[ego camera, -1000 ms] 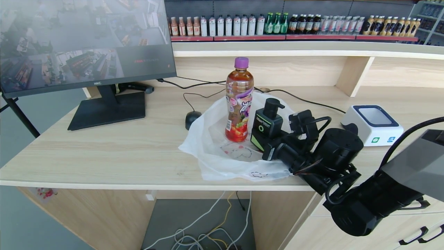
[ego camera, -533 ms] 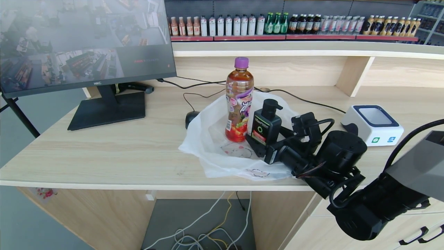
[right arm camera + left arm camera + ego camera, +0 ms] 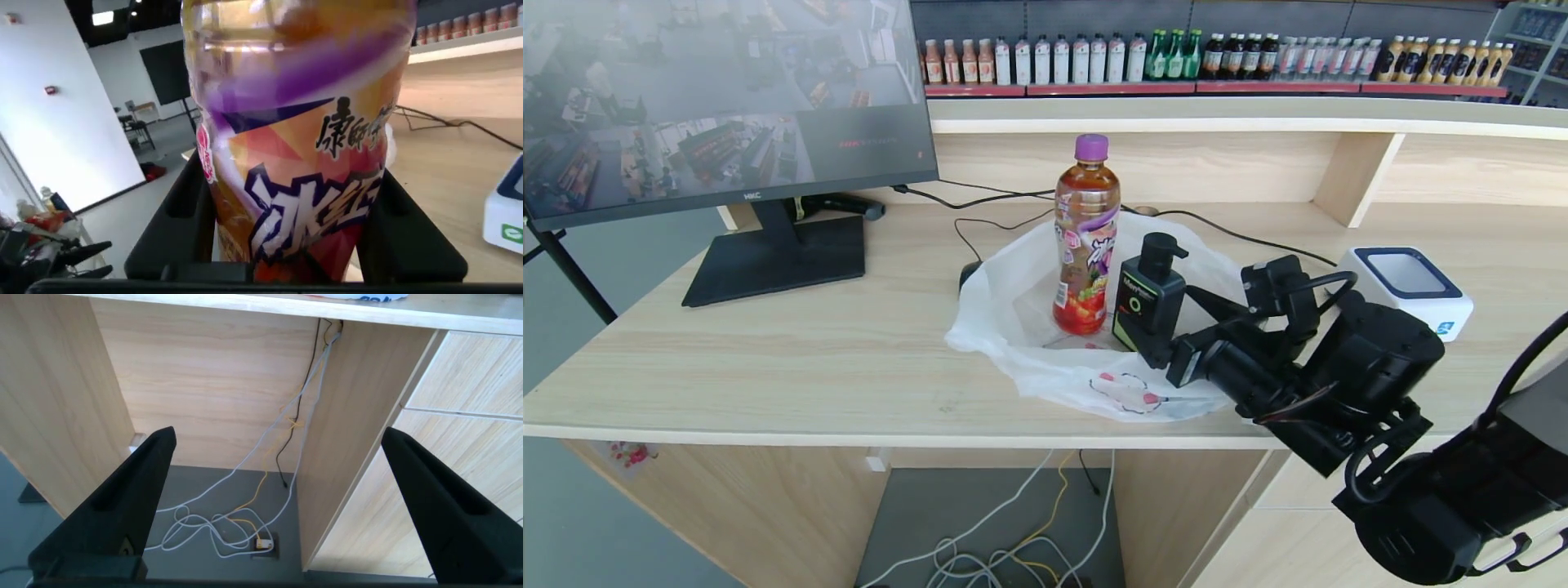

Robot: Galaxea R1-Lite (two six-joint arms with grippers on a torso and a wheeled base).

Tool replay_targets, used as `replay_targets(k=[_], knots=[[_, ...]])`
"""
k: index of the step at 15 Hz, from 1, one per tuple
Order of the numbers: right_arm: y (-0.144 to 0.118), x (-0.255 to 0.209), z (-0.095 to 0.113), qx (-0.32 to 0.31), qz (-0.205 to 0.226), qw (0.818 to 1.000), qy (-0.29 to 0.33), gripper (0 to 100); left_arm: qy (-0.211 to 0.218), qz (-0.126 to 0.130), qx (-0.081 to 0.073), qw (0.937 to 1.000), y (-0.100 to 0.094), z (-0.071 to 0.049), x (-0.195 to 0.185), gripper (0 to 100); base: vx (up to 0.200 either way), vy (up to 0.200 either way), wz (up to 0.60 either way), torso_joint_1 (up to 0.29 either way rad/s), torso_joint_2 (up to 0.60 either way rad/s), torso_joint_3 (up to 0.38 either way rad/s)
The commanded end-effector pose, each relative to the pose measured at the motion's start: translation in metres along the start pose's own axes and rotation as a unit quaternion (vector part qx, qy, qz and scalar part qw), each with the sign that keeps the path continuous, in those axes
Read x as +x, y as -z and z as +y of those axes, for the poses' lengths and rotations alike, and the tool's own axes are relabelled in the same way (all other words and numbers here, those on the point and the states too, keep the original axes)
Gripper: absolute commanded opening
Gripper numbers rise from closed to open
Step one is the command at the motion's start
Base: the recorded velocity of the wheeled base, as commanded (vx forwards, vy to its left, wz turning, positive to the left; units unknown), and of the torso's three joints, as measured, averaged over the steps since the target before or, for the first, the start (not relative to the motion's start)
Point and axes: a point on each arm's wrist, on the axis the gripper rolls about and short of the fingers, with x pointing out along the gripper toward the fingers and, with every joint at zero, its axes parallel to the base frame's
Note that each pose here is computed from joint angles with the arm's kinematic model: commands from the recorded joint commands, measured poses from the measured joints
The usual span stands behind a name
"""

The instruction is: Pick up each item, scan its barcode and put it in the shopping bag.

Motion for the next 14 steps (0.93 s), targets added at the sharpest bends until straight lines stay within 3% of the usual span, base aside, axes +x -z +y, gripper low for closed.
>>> replay_targets(k=[1, 4, 7, 10, 14], knots=[[0.001, -0.005, -0.005, -0.021, 0.012, 0.999, 0.028, 0, 0.0, 0.0, 0.0, 1.0, 0.0, 0.0, 0.0, 100, 0.0, 0.0, 0.0, 0.0, 0.0, 0.0], [-0.001, -0.007, -0.009, -0.072, 0.013, 0.989, 0.132, 0, 0.0, 0.0, 0.0, 1.0, 0.0, 0.0, 0.0, 100, 0.0, 0.0, 0.0, 0.0, 0.0, 0.0], [-0.009, -0.01, -0.008, -0.138, 0.015, 0.975, 0.172, 0, 0.0, 0.0, 0.0, 1.0, 0.0, 0.0, 0.0, 100, 0.0, 0.0, 0.0, 0.0, 0.0, 0.0], [-0.031, -0.022, -0.017, -0.182, -0.003, 0.944, 0.276, 0, 0.0, 0.0, 0.0, 1.0, 0.0, 0.0, 0.0, 100, 0.0, 0.0, 0.0, 0.0, 0.0, 0.0], [-0.042, -0.03, -0.028, -0.24, -0.005, 0.92, 0.311, 0, 0.0, 0.0, 0.001, 1.0, 0.0, 0.0, 0.0, 100, 0.0, 0.0, 0.0, 0.0, 0.0, 0.0]])
